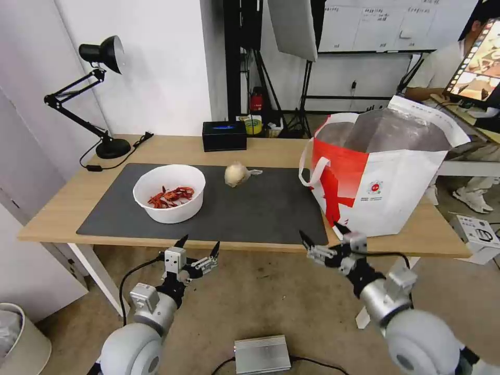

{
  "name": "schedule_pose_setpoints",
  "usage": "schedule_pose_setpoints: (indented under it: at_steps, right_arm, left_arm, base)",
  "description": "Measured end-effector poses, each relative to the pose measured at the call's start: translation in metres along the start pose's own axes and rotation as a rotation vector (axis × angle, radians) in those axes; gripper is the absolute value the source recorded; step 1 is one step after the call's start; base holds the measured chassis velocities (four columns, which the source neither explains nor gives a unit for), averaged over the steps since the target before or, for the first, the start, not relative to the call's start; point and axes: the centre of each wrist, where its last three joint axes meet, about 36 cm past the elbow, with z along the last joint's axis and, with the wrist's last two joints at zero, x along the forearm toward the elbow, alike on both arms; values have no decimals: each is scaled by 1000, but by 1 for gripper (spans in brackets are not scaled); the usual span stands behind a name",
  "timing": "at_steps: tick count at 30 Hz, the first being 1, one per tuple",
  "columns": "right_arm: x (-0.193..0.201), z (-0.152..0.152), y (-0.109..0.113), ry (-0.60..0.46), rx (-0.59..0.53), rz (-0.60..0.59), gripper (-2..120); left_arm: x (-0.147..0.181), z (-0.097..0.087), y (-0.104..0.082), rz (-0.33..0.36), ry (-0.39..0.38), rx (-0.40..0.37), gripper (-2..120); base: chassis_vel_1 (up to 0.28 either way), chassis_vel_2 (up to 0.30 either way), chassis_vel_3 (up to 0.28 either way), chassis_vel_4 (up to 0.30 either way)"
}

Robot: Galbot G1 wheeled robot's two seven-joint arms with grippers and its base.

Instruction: Pick up the trash from the table and place it into the takeout bag.

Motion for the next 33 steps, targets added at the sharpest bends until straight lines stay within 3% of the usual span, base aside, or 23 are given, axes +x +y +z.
schedule_pose_setpoints:
  at_steps: [11,19,33]
  right_arm:
    - [19,27,21,29,-12,20,100]
    - [18,40,22,37,-10,30,100]
    - [9,42,22,29,11,44,100]
  left_arm:
    - [0,-1,2,-6,-5,-1,100]
    - [0,1,5,-48,14,-9,100]
    - [1,0,8,-60,15,-26,100]
  base:
    - [0,0,0,0]
    - [0,0,0,0]
    - [0,0,0,0]
